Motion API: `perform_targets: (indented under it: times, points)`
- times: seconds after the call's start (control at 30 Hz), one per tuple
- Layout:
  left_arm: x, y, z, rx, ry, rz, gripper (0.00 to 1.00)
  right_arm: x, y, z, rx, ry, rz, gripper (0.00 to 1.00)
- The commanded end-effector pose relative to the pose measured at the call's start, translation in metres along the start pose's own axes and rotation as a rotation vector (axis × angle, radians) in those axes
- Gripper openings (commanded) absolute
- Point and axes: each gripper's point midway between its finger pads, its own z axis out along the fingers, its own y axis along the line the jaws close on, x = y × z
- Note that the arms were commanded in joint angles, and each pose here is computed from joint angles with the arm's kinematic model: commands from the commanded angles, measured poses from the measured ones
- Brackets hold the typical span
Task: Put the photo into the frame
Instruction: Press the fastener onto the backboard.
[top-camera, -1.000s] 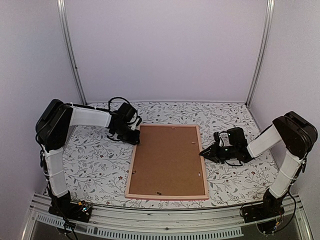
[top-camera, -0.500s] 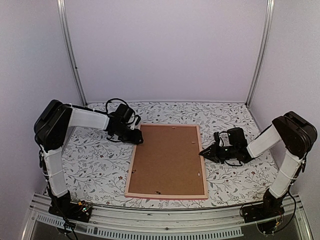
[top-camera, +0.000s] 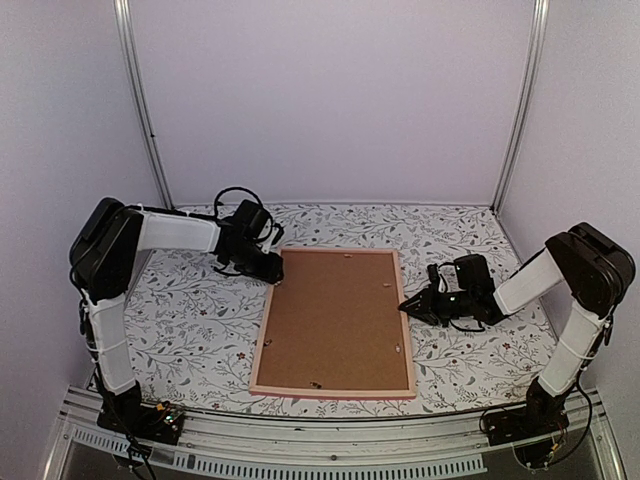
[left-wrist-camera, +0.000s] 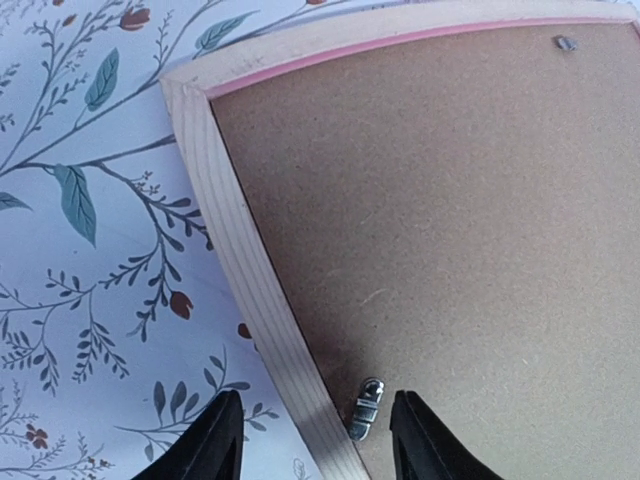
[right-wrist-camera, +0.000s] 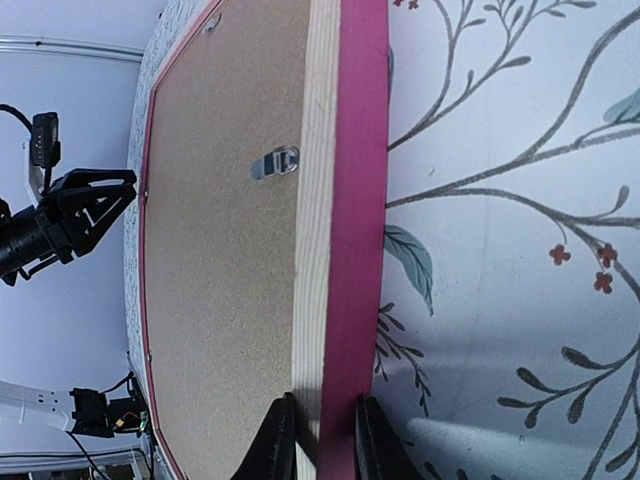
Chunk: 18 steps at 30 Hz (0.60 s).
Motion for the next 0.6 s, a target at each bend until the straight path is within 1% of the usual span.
perform_targets:
  times: [0.0,0.13,0.27,0.57]
  points:
    - [0.001,0.003,0.003,-0.033,0.041,0.100,0.53,0.044,-0.031,-0.003,0.125,0.157,0.099,0.00]
    - [0.002,-0.001,0.004,-0.015,0.075,0.147,0.55,0.037,-0.019,-0.004,0.111,0.165,0.069,0.00]
    - [0.001,0.000,0.003,-0.023,0.104,0.200,0.55,0.031,-0.010,-0.005,0.099,0.173,0.040,0.00]
    - [-0.008,0.010,-0.013,-0.049,0.129,0.192,0.56,0.025,-0.001,-0.010,0.099,0.161,0.005,0.00]
